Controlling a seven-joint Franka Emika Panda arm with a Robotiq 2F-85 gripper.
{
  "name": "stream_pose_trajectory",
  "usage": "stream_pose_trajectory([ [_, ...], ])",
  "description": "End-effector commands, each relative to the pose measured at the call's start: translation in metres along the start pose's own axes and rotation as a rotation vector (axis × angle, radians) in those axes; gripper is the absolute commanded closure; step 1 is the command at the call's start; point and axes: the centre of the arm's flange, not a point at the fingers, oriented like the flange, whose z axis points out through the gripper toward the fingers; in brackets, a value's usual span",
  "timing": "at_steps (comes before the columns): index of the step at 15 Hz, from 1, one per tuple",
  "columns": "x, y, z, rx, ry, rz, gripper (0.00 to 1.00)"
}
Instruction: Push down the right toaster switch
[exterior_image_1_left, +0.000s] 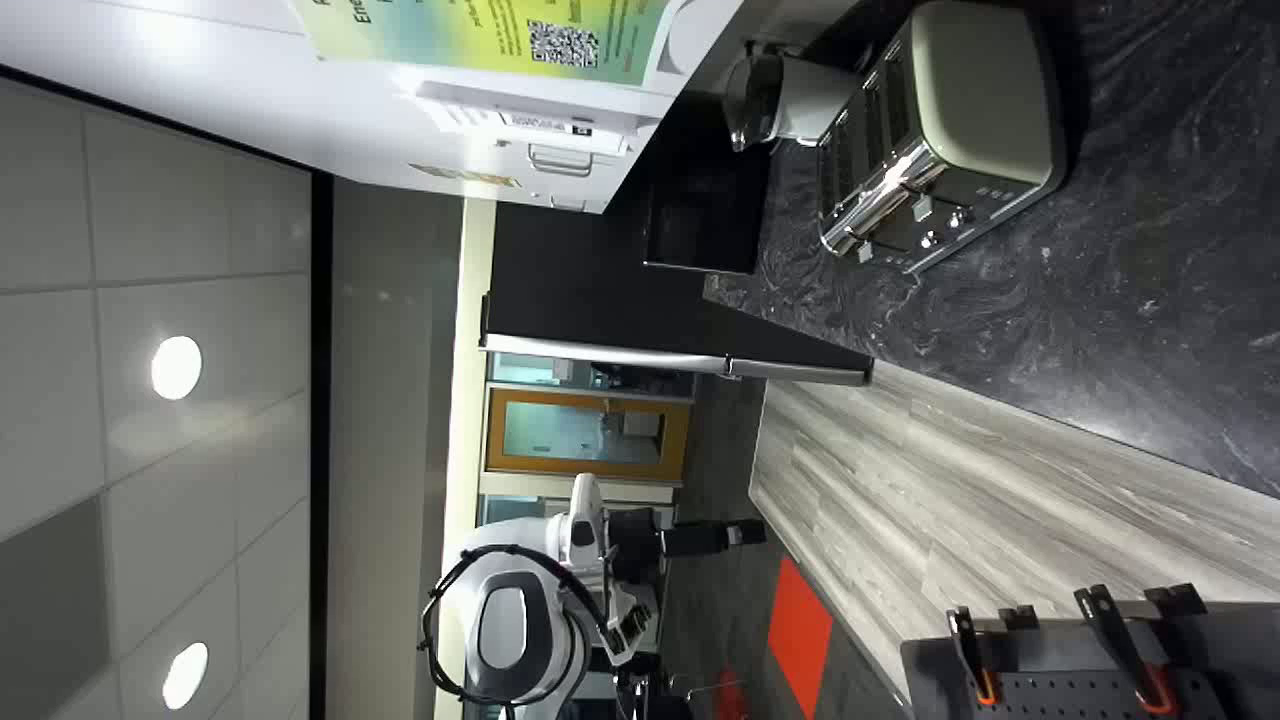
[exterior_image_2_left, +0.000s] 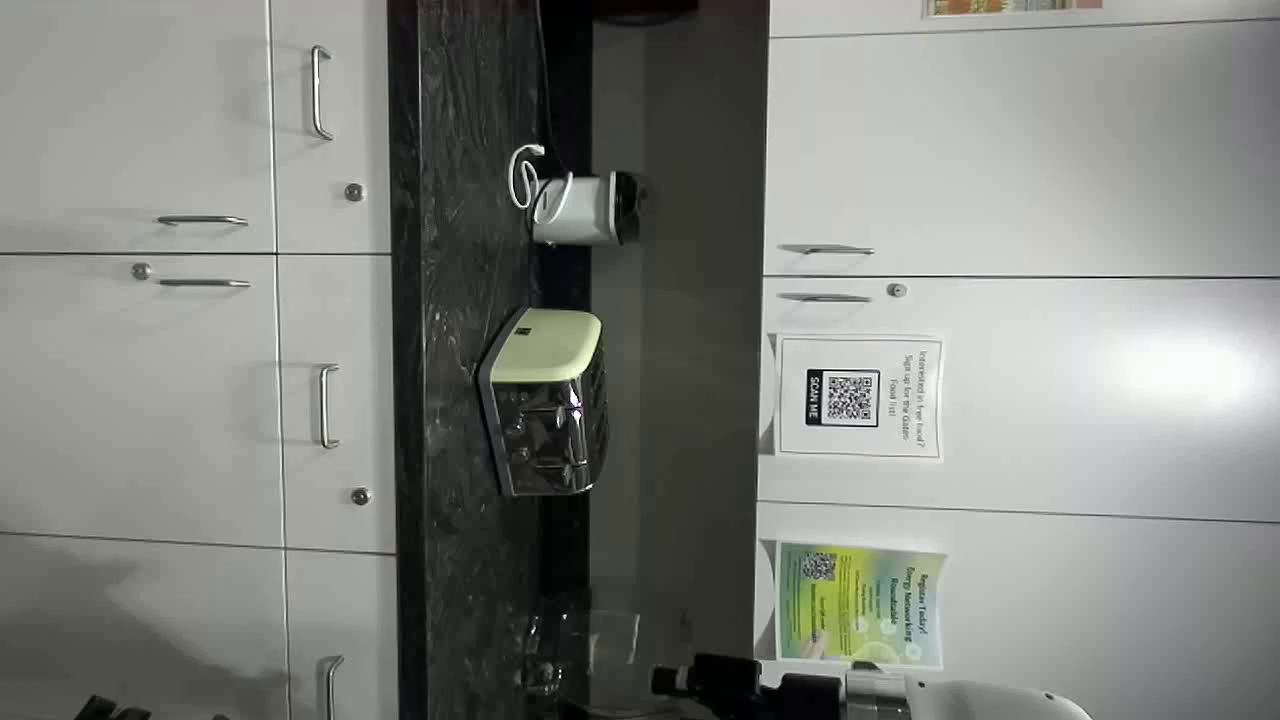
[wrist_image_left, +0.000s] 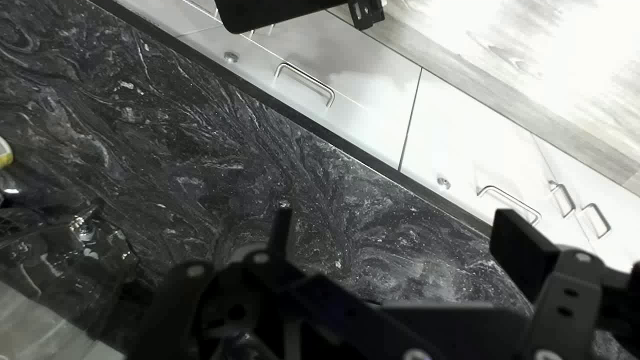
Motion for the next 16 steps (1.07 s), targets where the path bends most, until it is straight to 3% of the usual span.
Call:
stream_pose_trajectory([
  [1,0.000,0.000,0.000,0.000,0.000,0.000,0.00],
  [8,0.010,0.011,-0.004,-0.005,0.032,0.035,0.00],
  [13,0.057,0.086,-0.013,0.060,0.139,0.114,0.00],
  [16,0.084,0.127,-0.004,0.087,0.206,0.053,0.00],
])
